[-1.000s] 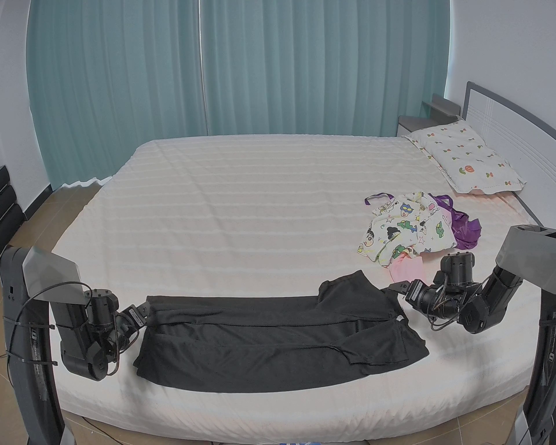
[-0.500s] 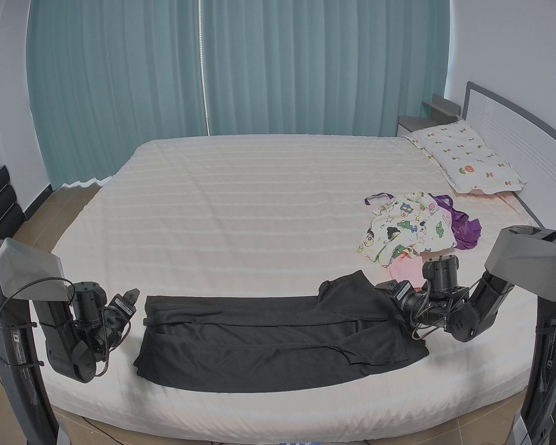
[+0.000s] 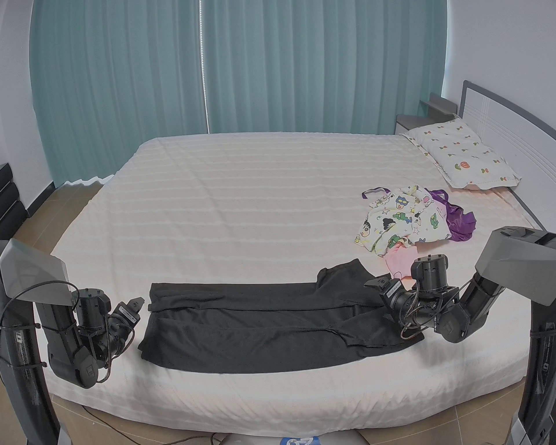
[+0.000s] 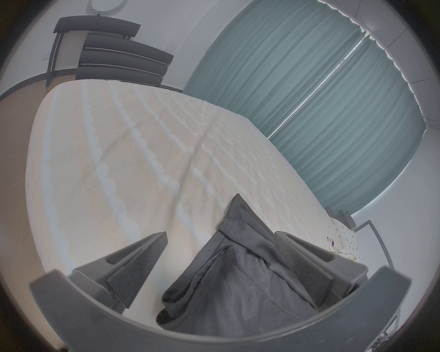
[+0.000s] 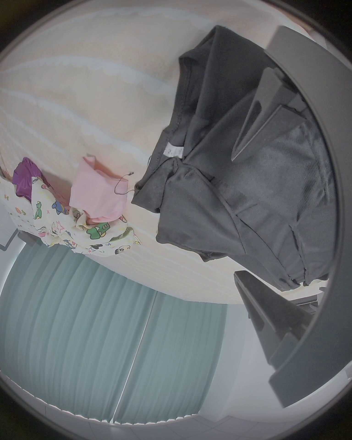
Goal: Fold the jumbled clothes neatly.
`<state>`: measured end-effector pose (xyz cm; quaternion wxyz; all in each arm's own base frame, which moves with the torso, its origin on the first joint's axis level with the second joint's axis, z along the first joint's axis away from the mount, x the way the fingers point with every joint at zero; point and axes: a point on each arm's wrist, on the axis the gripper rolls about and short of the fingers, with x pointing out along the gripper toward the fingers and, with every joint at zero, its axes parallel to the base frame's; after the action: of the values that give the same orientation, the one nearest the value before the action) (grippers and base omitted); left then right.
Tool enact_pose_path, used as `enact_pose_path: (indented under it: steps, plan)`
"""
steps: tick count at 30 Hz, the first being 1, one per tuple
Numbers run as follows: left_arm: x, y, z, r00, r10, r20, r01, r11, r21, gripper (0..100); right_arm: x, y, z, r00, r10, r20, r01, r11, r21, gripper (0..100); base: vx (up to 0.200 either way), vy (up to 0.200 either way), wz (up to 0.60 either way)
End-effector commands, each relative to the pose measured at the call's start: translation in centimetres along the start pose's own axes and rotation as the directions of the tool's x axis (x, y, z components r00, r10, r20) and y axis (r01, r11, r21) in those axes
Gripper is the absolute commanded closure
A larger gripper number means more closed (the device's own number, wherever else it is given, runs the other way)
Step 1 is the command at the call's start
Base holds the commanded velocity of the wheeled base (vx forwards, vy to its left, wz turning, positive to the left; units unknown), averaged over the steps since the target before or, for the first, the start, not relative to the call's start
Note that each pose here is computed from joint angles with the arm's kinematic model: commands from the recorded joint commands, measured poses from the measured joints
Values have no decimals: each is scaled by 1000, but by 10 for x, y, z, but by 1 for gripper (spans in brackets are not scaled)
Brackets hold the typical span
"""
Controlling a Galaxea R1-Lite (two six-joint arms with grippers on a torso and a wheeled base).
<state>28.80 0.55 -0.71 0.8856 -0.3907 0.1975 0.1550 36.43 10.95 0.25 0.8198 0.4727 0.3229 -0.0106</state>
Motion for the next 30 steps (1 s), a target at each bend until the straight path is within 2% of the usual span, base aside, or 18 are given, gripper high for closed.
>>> enact_pose_path:
  steps: [1,6,15,25,30]
  plan:
    - [1,1,-1,1000,5,-5,-5,1000,-1,0,15,-3,-1,1000,-5,7,5,1000,-1,0,0,0,0]
    - [1,2,-2,1000,6,-6,-6,1000,-2,0,30,7,3,998,28,47,-28,1000,-7,0,0,0,0]
    - [3,4,-4,1000,13,-12,-13,1000,-1,0,47,10,2,997,50,55,-49,999,-12,0,0,0,0]
    - [4,2,-4,1000,7,-11,-7,1000,-5,0,59,12,0,998,-22,64,23,1000,-15,0,0,0,0]
    - [5,3,-4,1000,12,-13,-12,1000,-5,0,63,12,-4,997,-34,67,35,999,-19,0,0,0,0]
